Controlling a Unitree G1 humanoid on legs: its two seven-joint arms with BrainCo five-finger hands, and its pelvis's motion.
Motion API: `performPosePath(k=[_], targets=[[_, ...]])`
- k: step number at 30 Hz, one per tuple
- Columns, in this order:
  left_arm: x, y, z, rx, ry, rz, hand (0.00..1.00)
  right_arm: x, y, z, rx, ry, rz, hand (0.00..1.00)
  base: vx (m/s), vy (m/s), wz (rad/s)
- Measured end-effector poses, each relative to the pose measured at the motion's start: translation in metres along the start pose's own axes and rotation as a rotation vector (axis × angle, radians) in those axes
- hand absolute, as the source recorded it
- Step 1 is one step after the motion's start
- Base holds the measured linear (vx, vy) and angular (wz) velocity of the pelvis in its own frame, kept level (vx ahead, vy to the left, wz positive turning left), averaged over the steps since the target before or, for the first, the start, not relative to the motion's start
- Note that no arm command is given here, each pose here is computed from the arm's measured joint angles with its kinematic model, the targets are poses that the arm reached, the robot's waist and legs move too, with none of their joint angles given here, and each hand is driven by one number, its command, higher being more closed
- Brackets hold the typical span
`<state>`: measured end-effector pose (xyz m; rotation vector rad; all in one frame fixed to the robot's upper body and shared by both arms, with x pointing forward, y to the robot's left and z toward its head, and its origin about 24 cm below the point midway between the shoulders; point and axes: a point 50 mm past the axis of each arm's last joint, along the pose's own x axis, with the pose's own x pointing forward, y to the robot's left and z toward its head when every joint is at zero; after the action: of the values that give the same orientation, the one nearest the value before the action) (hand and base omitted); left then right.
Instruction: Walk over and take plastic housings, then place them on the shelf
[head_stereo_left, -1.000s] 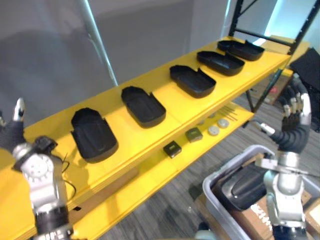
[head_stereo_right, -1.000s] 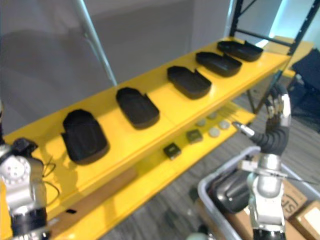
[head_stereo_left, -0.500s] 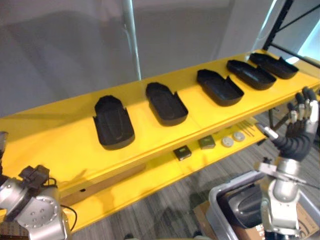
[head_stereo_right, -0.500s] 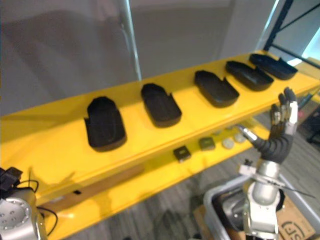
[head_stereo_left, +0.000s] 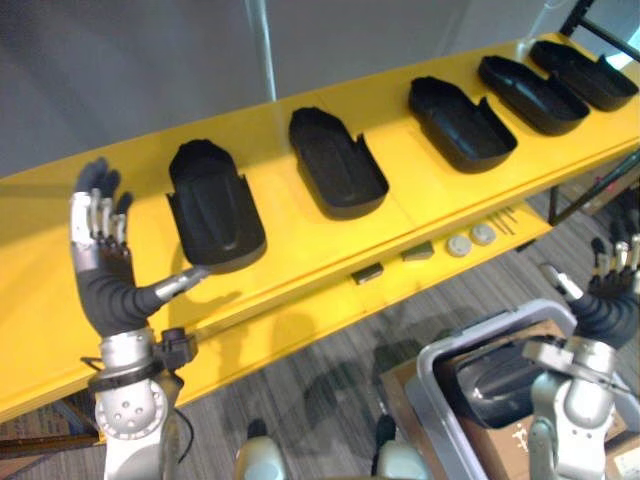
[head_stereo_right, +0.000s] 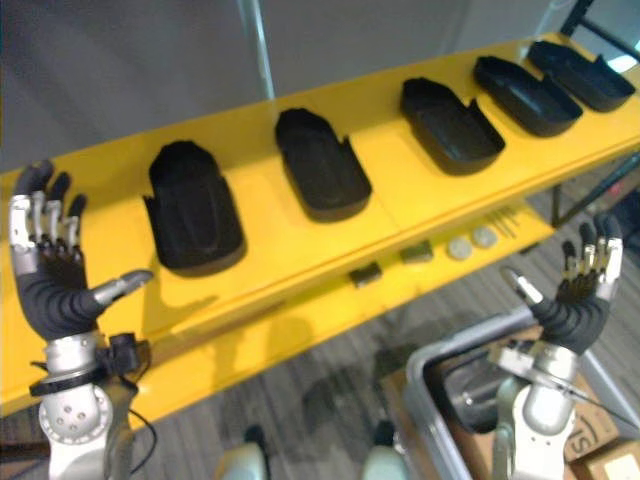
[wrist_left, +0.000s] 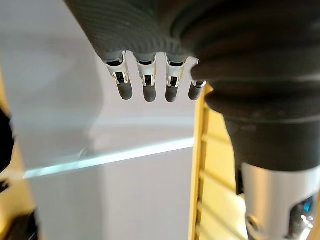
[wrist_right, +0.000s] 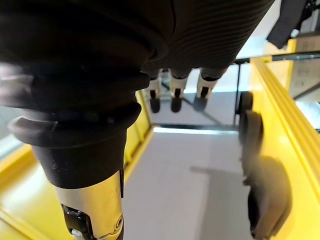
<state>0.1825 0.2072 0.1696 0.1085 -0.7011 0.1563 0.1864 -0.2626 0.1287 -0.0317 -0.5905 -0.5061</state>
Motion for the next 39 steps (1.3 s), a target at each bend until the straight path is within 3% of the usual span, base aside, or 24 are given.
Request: performPosePath(k=[17, 18, 25, 32, 39], targets=[[-0.033, -0.005, -0.032, -0.046, 0.448, -0.474, 1.0, 0.014, -0.01, 0.012, -0.057, -0.008, 0.061, 0.0, 0.0, 0.014, -0.01], [-0.033, -0.005, -0.033, -0.037, 0.466, -0.504, 0.0, 0.016, -0.01, 0.013, -0.065, -0.013, 0.069, 0.0, 0.0, 0.0, 0.0], [-0.022, -0.009, -0.049, -0.026, 0.588, -0.701, 0.0, 0.024, -0.006, 0.015, -0.101, -0.019, 0.127, 0.0, 0.0, 0.0, 0.0], [-0.009, -0.006, -0.068, -0.14, 0.691, -0.729, 0.0, 0.034, -0.001, 0.016, -0.11, -0.029, 0.174, 0.0, 0.0, 0.01, -0.01], [-0.009, 0.005, -0.092, -0.167, 0.837, -0.736, 0.0, 0.045, 0.002, 0.012, -0.12, -0.025, 0.23, 0.0, 0.01, 0.0, -0.12]])
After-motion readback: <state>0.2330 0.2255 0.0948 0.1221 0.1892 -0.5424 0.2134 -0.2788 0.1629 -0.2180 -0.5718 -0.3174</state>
